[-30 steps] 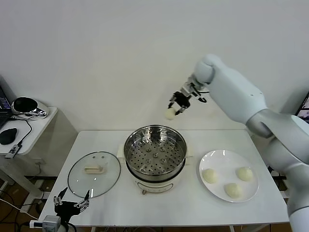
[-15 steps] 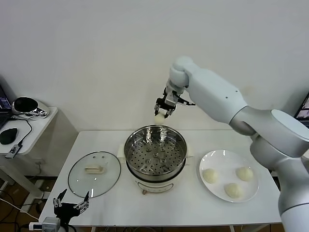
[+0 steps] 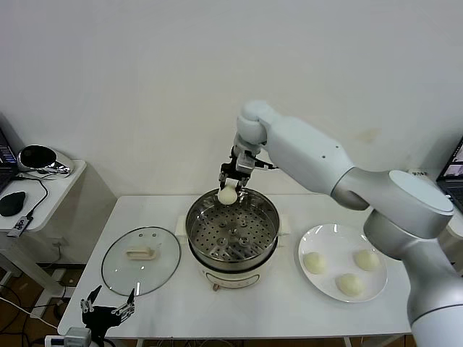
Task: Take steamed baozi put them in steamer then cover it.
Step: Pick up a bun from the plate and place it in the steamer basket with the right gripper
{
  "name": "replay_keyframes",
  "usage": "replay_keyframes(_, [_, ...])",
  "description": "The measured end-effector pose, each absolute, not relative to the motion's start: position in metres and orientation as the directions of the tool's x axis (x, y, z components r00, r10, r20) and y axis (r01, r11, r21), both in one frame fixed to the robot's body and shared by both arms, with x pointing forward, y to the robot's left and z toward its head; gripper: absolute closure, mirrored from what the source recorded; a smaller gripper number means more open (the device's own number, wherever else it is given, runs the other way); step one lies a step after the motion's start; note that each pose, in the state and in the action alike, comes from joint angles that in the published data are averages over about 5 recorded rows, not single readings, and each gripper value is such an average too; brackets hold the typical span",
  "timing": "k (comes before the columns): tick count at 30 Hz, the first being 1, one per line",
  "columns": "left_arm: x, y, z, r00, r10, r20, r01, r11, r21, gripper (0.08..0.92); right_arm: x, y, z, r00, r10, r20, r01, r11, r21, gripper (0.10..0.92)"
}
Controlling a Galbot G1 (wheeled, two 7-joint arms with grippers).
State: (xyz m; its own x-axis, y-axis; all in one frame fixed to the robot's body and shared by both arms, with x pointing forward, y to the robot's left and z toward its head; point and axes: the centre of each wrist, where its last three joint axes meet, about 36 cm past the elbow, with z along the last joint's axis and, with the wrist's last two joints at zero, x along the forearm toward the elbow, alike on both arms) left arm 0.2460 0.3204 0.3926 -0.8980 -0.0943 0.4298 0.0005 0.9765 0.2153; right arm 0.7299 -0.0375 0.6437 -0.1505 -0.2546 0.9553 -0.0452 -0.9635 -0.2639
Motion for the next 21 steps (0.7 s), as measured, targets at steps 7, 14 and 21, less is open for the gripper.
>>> replay_keyframes(7, [0.247, 0.32, 0.39, -0.896, -0.094, 0.434, 0.001, 0.977, 0.212, 0.177, 0.732, -0.041, 0.621, -0.143, -0.246, 0.959, -0.06, -0.965, -0.257, 0.589])
replay_keyframes(14, [0.249, 0.32, 0.388, -0.896, -0.089, 0.435, 0.004, 0.978, 0.208, 0.177, 0.731, -0.037, 0.605, -0.137, -0.236, 0.962, -0.067, -0.967, -0.246, 0.574])
replay_keyframes(21, [0.249, 0.32, 0.385, -0.892, -0.09, 0.444, 0.004, 0.979, 0.205, 0.177, 0.73, -0.037, 0.594, -0.139, -0.228, 0.964, -0.093, -0.966, -0.242, 0.389])
